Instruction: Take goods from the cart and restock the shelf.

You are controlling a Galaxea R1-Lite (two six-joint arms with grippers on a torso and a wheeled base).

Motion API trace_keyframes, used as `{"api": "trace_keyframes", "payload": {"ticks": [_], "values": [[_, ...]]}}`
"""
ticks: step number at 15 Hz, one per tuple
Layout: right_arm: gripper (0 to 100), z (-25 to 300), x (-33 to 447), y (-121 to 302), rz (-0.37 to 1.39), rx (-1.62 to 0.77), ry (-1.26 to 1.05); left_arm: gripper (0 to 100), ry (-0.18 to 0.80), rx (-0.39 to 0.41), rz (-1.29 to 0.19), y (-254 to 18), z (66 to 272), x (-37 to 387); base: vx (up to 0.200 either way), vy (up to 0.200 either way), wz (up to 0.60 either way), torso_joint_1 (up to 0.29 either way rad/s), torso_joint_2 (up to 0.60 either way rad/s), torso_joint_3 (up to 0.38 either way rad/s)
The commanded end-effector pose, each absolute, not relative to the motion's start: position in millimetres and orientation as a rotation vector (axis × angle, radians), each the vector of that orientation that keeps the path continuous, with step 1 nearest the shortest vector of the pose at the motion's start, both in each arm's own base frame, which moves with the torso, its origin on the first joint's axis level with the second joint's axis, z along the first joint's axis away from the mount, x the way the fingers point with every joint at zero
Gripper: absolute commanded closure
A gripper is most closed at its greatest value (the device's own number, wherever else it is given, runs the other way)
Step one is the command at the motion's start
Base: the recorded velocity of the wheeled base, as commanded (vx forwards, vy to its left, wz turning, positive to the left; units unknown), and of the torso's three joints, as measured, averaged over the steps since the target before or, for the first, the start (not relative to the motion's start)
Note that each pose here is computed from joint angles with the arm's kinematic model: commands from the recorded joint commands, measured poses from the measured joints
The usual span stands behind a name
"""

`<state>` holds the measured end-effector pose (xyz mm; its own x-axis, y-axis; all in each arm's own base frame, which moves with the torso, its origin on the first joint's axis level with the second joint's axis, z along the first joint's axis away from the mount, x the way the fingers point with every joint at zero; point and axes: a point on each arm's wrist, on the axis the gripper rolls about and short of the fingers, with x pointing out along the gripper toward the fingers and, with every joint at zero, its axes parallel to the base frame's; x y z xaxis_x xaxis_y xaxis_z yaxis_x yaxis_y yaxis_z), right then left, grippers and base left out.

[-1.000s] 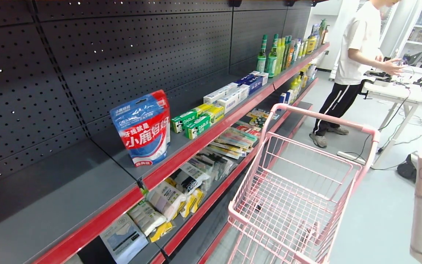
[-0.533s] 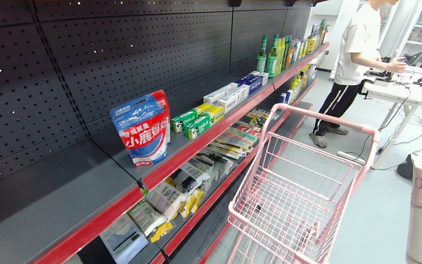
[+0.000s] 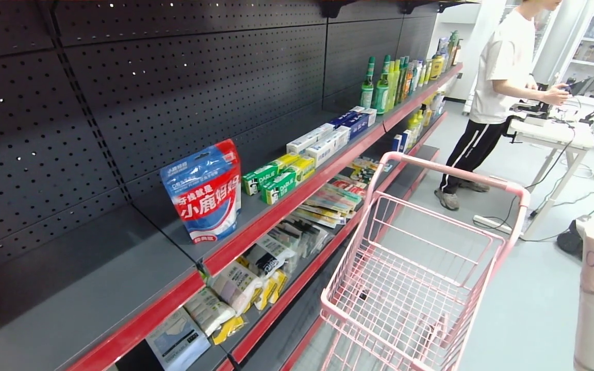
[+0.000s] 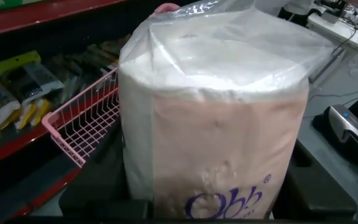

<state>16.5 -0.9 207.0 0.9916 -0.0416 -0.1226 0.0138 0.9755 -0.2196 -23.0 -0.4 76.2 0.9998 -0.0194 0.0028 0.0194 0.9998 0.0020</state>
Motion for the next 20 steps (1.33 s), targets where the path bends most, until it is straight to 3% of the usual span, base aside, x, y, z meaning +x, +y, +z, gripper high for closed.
{"api": "trace_keyframes", "payload": {"ticks": [1, 20], "values": [[100, 207.5, 18.0, -0.9, -0.027, -0.220, 0.133, 0, -0.002, 0.002, -0.020, -0.4, 75.9, -22.9, 0.000, 0.000, 0.00, 0.168, -0.35, -0.198], [100, 200.5, 24.5, -0.5, 0.001, -0.231, 0.179, 0, -0.003, 0.002, -0.020, -0.4, 76.3, -23.0, 0.000, 0.000, 0.00, 0.125, -0.26, -0.140]]}}
